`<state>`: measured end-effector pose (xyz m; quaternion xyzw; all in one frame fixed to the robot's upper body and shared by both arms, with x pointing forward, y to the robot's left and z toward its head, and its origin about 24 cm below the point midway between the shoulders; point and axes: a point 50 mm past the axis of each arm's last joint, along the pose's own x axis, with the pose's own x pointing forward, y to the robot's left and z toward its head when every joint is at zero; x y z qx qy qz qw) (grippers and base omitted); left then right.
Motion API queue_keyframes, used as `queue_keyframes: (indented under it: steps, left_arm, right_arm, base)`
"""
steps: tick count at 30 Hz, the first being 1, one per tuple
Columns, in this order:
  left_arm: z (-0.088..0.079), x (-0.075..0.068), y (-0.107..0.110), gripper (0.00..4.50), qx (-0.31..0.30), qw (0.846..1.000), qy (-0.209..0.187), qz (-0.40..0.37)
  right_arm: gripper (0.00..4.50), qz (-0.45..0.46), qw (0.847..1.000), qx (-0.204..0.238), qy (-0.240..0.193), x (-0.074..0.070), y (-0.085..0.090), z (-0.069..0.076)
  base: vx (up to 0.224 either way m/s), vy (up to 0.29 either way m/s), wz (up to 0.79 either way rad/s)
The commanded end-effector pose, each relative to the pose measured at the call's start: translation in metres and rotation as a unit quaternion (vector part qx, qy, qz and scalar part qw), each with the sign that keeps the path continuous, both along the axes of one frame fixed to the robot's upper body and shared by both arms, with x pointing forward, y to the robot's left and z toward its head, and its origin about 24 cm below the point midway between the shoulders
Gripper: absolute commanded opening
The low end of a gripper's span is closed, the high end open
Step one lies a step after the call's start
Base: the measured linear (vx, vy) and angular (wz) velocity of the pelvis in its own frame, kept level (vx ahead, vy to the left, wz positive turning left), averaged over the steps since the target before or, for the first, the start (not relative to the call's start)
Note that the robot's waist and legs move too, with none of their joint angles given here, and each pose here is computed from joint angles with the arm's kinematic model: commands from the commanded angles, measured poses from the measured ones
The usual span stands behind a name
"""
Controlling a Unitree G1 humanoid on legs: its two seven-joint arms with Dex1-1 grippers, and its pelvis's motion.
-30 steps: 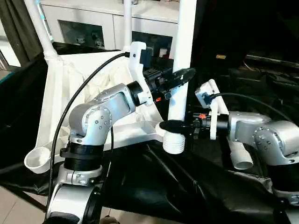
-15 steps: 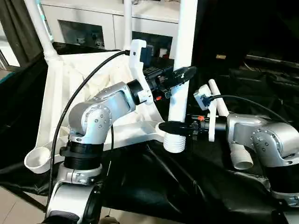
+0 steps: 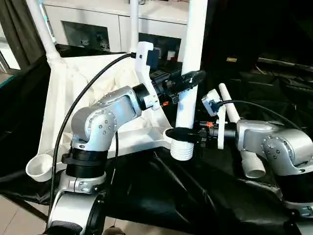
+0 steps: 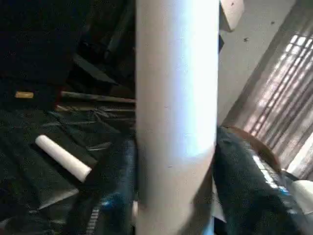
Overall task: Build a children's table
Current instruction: Pick table leg
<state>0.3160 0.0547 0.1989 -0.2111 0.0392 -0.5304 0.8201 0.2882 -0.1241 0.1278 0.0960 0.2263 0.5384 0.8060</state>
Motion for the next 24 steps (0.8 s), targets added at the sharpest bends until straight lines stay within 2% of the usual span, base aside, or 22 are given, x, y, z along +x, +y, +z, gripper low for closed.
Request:
queue_keyframes:
  steps: [1,3,5,7,8,10,12,13,14,15,16,17,19,20,21,22,23,24]
  left_arm:
    - [0.011,-0.009,-0.009,2.85,-0.008,0.999,-0.028,-0.039]
    - [0.014,-0.003,-0.005,2.97,-0.015,0.999,-0.047,0.007]
    - [0.021,0.008,0.007,2.97,-0.043,0.993,-0.071,0.087]
    - [0.032,0.010,0.022,2.97,-0.120,0.983,-0.072,0.118]
    - [0.034,0.010,0.027,2.97,-0.137,0.981,-0.067,0.122]
    - [0.034,0.009,0.032,2.97,-0.139,0.981,-0.064,0.122]
    - [0.027,0.007,0.037,2.97,-0.112,0.985,-0.069,0.116]
    - [0.018,0.007,0.041,2.97,-0.075,0.988,-0.075,0.116]
    - [0.017,0.007,0.041,2.97,-0.067,0.988,-0.076,0.116]
    - [-0.002,0.007,0.042,2.97,0.037,0.987,-0.106,0.116]
    - [-0.025,0.004,0.043,2.97,0.139,0.977,-0.128,0.094]
    - [-0.025,0.004,0.043,2.97,0.139,0.977,-0.128,0.094]
    - [-0.054,0.000,0.046,2.97,0.258,0.952,-0.154,0.058]
    - [-0.064,-0.002,0.047,2.97,0.294,0.943,-0.151,0.041]
    - [-0.067,-0.002,0.048,2.97,0.302,0.941,-0.149,0.037]
    - [-0.090,-0.006,0.056,2.97,0.383,0.914,-0.137,0.000]
    - [-0.097,-0.006,0.060,2.97,0.408,0.903,-0.134,-0.009]
    - [-0.098,-0.006,0.061,2.97,0.413,0.901,-0.134,-0.011]
  right_arm:
    - [1.91,-0.019,1.000,0.000,-0.015,0.003,-0.002,0.001]
    - [1.91,-0.036,0.999,0.010,-0.024,0.005,-0.001,0.001]
    - [1.91,-0.085,0.995,0.030,-0.041,0.011,-0.001,0.002]
    - [1.91,-0.151,0.986,0.049,-0.049,0.021,-0.004,0.000]
    - [1.91,-0.167,0.983,0.053,-0.053,0.023,-0.005,0.000]
    - [1.91,-0.189,0.979,0.051,-0.059,0.025,-0.006,-0.002]
    - [1.91,-0.211,0.973,0.052,-0.074,0.027,-0.006,-0.003]
    - [1.91,-0.230,0.968,0.048,-0.087,0.029,-0.007,-0.005]
    - [1.91,-0.232,0.968,0.048,-0.088,0.029,-0.007,-0.005]
    - [1.91,-0.254,0.961,0.041,-0.102,0.031,-0.008,-0.007]
    - [1.91,-0.270,0.956,0.014,-0.118,0.033,-0.009,-0.011]
    - [1.91,-0.270,0.956,0.014,-0.118,0.033,-0.009,-0.011]
    - [1.91,-0.282,0.948,-0.031,-0.142,0.034,-0.010,-0.019]
    - [1.91,-0.287,0.946,-0.039,-0.145,0.035,-0.010,-0.021]
    - [1.91,-0.288,0.946,-0.040,-0.146,0.035,-0.010,-0.021]
    - [1.91,-0.302,0.941,-0.043,-0.144,0.036,-0.012,-0.024]
    - [1.91,-0.306,0.940,-0.043,-0.144,0.036,-0.012,-0.025]
    - [1.91,-0.306,0.940,-0.044,-0.143,0.036,-0.012,-0.025]
  base:
    - [0.000,0.000,0.00]
    - [0.000,0.000,0.00]
    - [0.000,0.000,0.00]
    - [0.000,0.000,0.00]
    - [0.000,0.000,0.00]
    - [0.000,0.000,0.00]
    - [0.000,0.000,0.00]
    - [0.000,0.000,0.00]
    - [0.000,0.000,0.00]
    - [0.000,0.000,0.00]
    - [0.000,0.000,0.00]
    - [0.000,0.000,0.00]
    - [0.000,0.000,0.00]
    - [0.000,0.000,0.00]
    - [0.000,0.000,0.00]
    - [0.000,0.000,0.00]
    - [0.000,0.000,0.00]
    - [0.000,0.000,0.00]
